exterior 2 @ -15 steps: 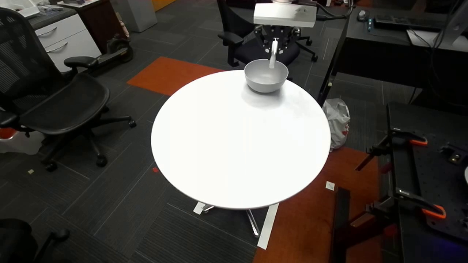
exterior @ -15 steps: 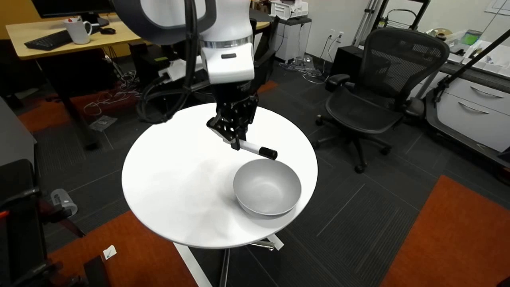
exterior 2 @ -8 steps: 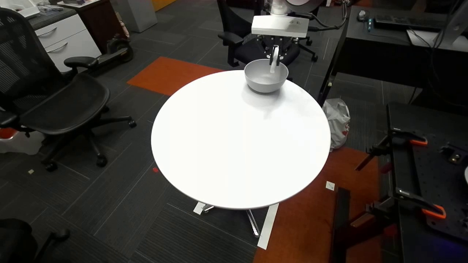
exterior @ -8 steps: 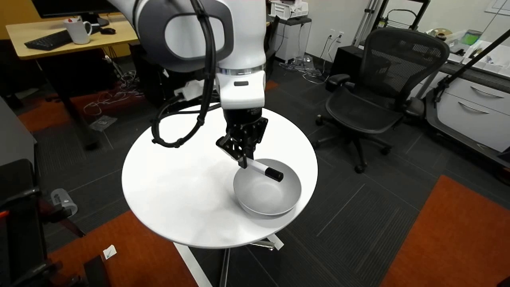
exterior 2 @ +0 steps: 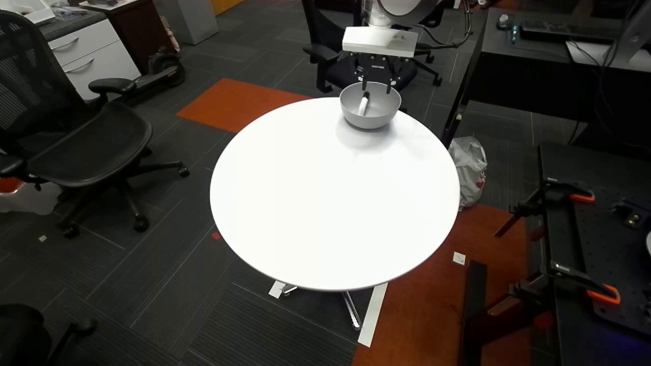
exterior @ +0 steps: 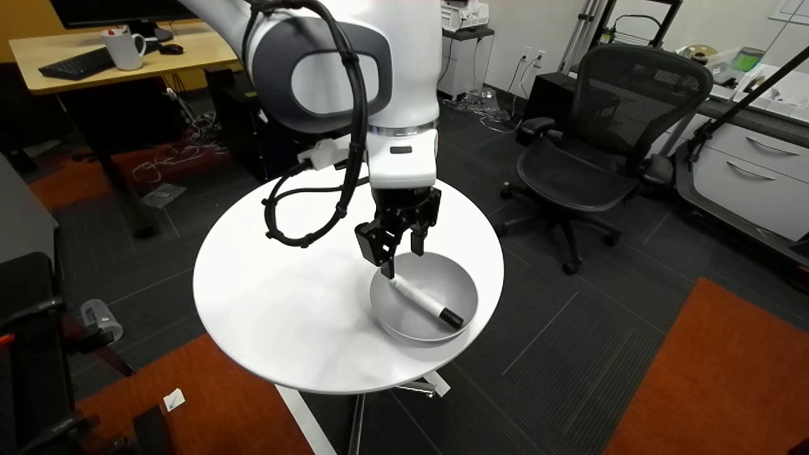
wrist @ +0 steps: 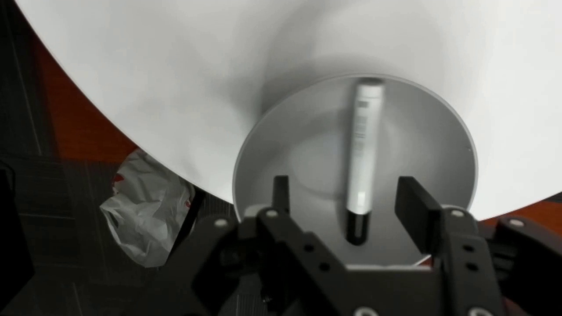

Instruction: Put the marker in the bowl

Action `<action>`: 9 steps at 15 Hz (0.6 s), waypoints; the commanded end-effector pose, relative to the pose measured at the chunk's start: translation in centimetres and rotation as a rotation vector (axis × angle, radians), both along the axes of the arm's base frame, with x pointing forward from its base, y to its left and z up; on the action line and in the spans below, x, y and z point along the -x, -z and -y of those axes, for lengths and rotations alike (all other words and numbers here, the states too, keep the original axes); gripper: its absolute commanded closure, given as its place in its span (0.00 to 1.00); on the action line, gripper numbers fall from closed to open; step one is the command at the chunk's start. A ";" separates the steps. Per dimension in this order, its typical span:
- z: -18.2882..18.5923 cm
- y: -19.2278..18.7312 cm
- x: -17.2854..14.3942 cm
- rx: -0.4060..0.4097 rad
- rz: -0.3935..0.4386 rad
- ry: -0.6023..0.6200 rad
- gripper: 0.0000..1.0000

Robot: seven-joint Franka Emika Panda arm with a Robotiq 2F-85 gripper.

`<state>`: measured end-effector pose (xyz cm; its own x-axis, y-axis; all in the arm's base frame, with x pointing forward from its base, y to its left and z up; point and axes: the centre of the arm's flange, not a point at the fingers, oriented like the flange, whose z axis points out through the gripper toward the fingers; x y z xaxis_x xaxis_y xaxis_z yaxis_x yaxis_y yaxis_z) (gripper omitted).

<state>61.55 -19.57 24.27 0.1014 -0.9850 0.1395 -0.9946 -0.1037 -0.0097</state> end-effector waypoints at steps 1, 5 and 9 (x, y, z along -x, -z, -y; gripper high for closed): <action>0.1 -0.5 -1.0 -0.004 0.013 0.037 0.03; 0.0 -0.8 -1.3 -0.003 0.025 0.043 0.00; 0.1 -0.6 -0.8 0.006 0.019 0.011 0.00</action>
